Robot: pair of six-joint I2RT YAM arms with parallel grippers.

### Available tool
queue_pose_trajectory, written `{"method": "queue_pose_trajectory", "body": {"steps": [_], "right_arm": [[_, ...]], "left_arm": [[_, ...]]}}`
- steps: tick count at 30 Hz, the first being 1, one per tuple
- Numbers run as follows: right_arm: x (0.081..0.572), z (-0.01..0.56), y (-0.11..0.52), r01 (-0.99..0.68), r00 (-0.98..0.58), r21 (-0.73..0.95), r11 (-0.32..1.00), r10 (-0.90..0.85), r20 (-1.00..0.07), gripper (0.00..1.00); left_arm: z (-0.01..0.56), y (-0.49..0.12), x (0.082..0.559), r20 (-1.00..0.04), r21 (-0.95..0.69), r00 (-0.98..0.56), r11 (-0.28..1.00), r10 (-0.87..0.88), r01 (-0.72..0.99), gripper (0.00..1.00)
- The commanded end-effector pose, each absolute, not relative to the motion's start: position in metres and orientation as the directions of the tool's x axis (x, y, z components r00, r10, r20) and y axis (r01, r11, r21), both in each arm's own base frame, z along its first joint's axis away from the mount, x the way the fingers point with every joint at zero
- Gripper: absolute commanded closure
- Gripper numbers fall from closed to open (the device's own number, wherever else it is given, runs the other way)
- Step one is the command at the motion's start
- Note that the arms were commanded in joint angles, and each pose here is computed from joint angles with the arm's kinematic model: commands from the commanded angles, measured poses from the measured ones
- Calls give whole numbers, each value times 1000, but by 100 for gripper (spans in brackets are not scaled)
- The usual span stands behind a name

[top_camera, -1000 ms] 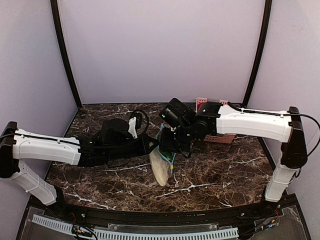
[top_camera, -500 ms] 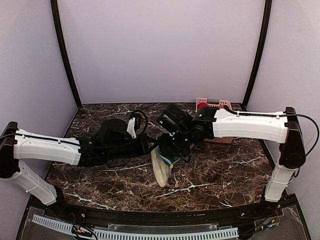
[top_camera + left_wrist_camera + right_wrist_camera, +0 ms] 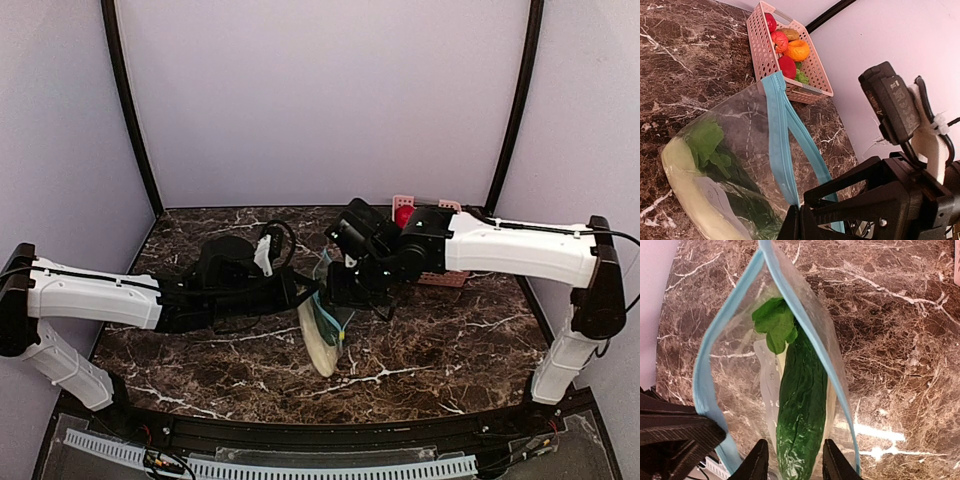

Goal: Place the food in the zip-top bag and seal the zipper
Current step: Place the fake vegetable in the zipper food storage bag.

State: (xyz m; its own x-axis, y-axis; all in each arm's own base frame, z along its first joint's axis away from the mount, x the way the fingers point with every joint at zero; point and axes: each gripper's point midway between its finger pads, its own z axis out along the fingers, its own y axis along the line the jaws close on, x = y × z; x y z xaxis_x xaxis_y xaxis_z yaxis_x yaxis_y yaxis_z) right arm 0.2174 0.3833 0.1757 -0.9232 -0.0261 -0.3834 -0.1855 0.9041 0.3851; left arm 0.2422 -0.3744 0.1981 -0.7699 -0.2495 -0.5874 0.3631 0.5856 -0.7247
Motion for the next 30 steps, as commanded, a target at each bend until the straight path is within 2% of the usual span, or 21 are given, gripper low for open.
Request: {"method": "queue_pose_trajectory", "body": {"steps": [1, 5, 16, 30], "right_arm": [[206, 156, 380, -210, -936, 355, 911, -82, -343, 67], [200, 146, 388, -238, -943, 360, 902, -125, -308, 76], [186, 117, 401, -300, -947, 369, 880, -228, -227, 86], [191, 91, 386, -284, -954, 319, 904, -231, -192, 86]], "left_arm": [[204, -376, 243, -586, -734, -770, 568, -254, 372, 99], [205, -377, 243, -586, -734, -770, 567, -252, 372, 99], [209, -379, 243, -589, -734, -769, 563, -249, 380, 99], [218, -376, 243, -598, -731, -760, 560, -254, 389, 99]]}}
